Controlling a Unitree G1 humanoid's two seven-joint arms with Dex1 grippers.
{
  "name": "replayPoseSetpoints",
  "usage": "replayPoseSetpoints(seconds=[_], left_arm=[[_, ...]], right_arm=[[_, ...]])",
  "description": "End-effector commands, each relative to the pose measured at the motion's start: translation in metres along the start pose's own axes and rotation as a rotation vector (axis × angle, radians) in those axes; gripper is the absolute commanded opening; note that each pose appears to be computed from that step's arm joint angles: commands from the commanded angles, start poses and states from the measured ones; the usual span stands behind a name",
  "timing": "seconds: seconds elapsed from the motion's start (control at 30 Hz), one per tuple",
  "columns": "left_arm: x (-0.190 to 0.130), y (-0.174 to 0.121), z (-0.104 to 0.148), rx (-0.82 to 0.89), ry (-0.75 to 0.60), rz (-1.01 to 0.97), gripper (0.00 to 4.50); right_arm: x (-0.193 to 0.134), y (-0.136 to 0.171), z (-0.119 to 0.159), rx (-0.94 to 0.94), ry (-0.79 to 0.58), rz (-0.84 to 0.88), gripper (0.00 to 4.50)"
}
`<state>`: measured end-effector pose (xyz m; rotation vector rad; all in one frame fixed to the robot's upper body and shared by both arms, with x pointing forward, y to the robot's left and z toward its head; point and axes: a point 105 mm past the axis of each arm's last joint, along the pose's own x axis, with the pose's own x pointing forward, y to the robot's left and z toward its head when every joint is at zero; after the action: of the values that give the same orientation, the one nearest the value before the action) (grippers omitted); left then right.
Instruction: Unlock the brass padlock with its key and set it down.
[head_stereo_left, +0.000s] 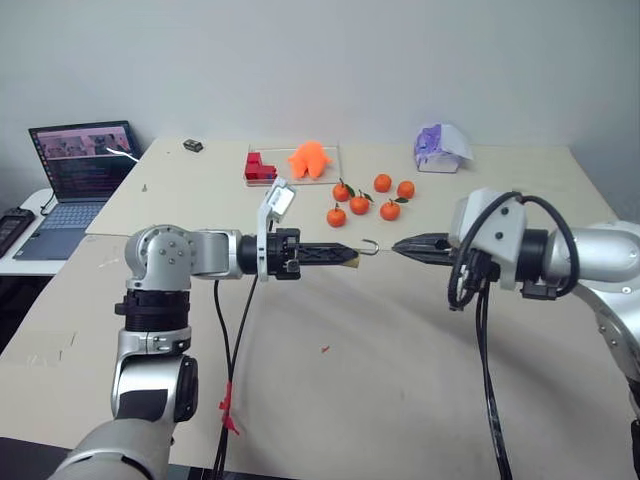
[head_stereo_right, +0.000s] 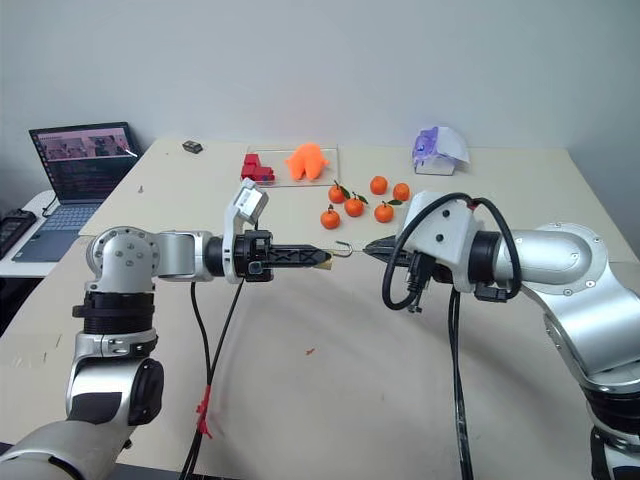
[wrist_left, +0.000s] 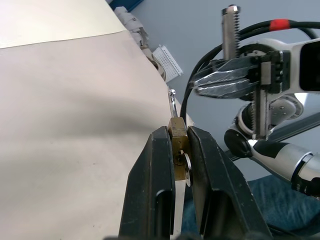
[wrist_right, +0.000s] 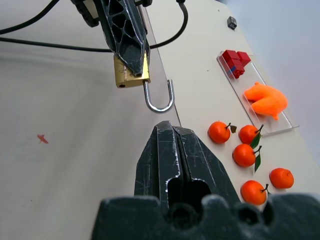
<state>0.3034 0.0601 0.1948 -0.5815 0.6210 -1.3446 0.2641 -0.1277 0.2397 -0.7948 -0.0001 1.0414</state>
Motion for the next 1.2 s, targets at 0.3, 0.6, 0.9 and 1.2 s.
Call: replayPoseSetpoints(seconds=[0.3, 0.6, 0.9, 1.2], left_arm=[[-0.026, 0.011, -0.029, -0.066, 0.05, 0.075, 0.01], [0.007, 0.042, -0.071, -0.193, 0.14, 0.187, 0.01], [0.035, 0.049, -0.083, -0.295, 0.117, 0.184, 0.01], [0.032, 0.066, -0.087, -0.338, 0.107, 0.247, 3.47]], right_arm=[[0.0, 0.014, 0.006, 0.048, -0.06, 0.048, 3.57], [0.005, 0.02, 0.007, 0.052, -0.06, 0.045, 4.46], [0.001, 0.028, 0.006, 0.059, -0.036, 0.022, 4.46], [0.001, 0.026, 0.006, 0.045, -0.028, 0.003, 4.5]])
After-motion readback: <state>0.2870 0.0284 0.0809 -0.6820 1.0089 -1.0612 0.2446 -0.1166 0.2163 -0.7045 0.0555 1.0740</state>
